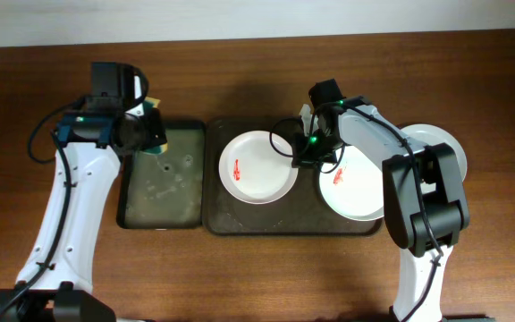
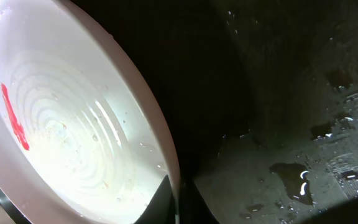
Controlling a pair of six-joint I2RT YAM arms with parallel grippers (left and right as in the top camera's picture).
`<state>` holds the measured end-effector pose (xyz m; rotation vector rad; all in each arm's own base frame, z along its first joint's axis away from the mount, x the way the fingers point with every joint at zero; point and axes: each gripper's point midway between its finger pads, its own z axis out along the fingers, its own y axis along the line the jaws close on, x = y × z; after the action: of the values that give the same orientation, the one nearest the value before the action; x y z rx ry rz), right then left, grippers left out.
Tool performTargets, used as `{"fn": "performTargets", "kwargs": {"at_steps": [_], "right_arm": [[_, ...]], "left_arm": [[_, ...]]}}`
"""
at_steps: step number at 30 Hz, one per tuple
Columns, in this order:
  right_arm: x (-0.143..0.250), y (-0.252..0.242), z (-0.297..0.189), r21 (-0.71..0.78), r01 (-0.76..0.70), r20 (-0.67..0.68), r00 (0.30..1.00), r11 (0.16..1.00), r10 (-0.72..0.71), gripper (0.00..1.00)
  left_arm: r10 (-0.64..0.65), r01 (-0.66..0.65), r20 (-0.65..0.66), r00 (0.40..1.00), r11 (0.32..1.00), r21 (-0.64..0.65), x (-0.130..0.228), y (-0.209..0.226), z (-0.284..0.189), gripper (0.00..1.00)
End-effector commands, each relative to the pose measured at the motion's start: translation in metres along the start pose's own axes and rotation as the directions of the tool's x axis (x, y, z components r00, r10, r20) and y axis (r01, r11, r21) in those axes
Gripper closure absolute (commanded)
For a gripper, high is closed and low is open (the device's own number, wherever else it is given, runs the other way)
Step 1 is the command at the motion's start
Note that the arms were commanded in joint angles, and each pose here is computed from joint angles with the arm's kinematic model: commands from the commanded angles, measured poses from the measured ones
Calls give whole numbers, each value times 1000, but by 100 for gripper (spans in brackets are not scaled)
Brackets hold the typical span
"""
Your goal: Clean dirty plates on tray and stack at the side
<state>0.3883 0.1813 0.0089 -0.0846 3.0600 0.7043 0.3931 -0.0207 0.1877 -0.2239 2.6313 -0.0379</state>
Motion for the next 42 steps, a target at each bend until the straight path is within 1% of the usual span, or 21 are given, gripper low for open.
{"fn": "performTargets", "kwargs": {"at_steps": [1,2,4,7,9,13,16,17,18,20,22,26,29,34,35,36,37,38,39,41,42], "right_arm": [[3,7,0,-24,3,-7,1000,1000,-3,96],[3,7,0,-24,3,-7,1000,1000,-3,96],[2,8,0,-25,5,-4,1000,1000,-5,96],[2,8,0,-25,5,-3,1000,1000,-5,96],[2,8,0,-25,5,-3,1000,1000,-5,96],[3,7,0,-24,3,-7,1000,1000,-3,96],[8,6,0,-19,-8,-28,1000,1000,7,96],[9,6,0,-19,-9,-30,1000,1000,8,96],[9,6,0,-19,-9,-29,1000,1000,8,96],[9,6,0,-19,-9,-30,1000,1000,8,96],[9,6,0,-19,-9,-30,1000,1000,8,96],[9,6,0,-19,-8,-29,1000,1000,8,96],[9,6,0,-19,-8,-29,1000,1000,8,96],[8,5,0,-15,-8,-29,1000,1000,8,96],[8,5,0,-15,-8,-29,1000,1000,8,95],[8,5,0,-15,-8,-29,1000,1000,8,80],[8,5,0,-15,-8,-28,1000,1000,8,57],[7,6,0,-16,-6,-25,1000,1000,6,55],[6,6,0,-18,-3,-18,1000,1000,3,54],[2,7,0,-21,4,-3,1000,1000,-4,55],[1,7,0,-23,6,0,1000,1000,-6,58]], "left_arm": [[38,-37,5,999,993,-109,2,7,5,100],[43,-44,-7,999,996,-74,5,-2,7,100],[57,-57,-16,998,997,-55,7,-9,8,100],[70,-72,-24,997,995,-62,8,-13,15,100],[113,-114,-21,993,986,-122,9,-18,23,100],[165,-170,-59,985,980,-106,20,-40,41,100],[182,-178,-82,980,983,50,30,-73,43,100],[192,-175,-94,977,972,158,36,-94,40,100],[196,-172,-96,976,961,219,39,-107,38,100],[184,-150,-100,978,949,279,43,-127,35,100],[208,-172,-97,973,941,293,48,-140,36,100],[243,-192,-142,960,935,298,67,-158,51,100],[249,-191,-183,951,939,287,77,-160,72,100],[252,-189,-209,945,942,279,83,-162,93,100],[253,-189,-217,943,942,277,85,-161,95,100],[254,-189,-230,939,944,271,88,-160,98,100],[255,-188,-240,937,945,268,90,-159,102,100],[255,-188,-249,934,946,266,93,-159,106,100],[256,-188,-255,933,946,263,94,-159,108,100],[257,-187,-275,926,948,257,99,-157,115,100],[258,-187,-285,923,949,254,102,-156,117,100]]}}
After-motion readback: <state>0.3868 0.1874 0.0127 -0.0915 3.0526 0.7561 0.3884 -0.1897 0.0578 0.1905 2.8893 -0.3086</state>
